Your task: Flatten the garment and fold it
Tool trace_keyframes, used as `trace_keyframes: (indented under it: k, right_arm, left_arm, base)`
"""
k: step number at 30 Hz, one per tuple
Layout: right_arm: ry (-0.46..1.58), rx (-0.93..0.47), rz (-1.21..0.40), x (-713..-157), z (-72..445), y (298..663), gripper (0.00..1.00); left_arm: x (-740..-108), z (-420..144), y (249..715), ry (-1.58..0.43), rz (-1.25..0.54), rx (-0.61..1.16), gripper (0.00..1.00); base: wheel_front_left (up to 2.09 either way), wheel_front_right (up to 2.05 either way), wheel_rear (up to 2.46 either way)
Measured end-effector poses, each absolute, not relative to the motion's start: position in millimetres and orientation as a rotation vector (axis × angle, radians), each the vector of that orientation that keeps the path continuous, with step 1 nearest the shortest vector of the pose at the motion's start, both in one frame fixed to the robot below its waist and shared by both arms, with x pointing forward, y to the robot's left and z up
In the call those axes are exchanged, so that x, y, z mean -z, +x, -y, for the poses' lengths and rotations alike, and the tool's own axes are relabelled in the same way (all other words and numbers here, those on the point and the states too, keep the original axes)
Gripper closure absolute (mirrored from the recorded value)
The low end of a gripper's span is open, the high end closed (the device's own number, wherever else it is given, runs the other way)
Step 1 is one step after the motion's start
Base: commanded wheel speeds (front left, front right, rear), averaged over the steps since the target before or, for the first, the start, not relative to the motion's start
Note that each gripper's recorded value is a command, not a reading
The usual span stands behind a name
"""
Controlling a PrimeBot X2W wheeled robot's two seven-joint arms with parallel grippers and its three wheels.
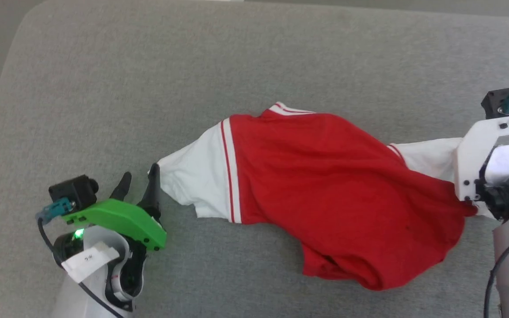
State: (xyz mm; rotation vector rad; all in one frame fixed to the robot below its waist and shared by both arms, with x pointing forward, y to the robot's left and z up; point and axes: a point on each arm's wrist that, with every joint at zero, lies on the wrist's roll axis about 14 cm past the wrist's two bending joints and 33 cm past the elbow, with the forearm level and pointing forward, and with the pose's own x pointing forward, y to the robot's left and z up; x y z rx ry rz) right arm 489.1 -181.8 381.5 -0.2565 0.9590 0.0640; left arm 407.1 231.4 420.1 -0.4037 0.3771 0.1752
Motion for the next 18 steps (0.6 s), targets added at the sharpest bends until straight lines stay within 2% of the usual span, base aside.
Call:
trace_keyframes:
  k: [5, 6, 7, 13, 18]
  right_arm:
    - [-0.295, -0.123, -1.019, -364, 166, 490, 0.0]
    - [-0.293, -0.128, -1.025, -364, 165, 491, 0.7]
    - [-0.292, -0.13, -1.027, -365, 165, 491, 1.0]
    - [-0.207, -0.141, -0.975, -386, 162, 493, 1.0]
    - [-0.167, -0.125, -0.87, -415, 168, 497, 1.0]
  left_arm:
    - [-413, -241, 405, -0.395, -0.394, -0.204, 0.0]
    - [-412, -242, 404, -0.394, -0.395, -0.208, 0.0]
    - [-411, -242, 404, -0.393, -0.396, -0.209, 0.0]
    - [-419, -237, 409, -0.37, -0.421, -0.158, 0.0]
    - [-426, -216, 423, -0.286, -0.538, -0.018, 0.0]
  base:
    - [0.0, 0.0, 0.0]
    - [0.0, 0.0, 0.0]
    - [0.0, 0.0, 0.0]
    - [0.0, 0.0, 0.0]
    - [0.0, 0.0, 0.0]
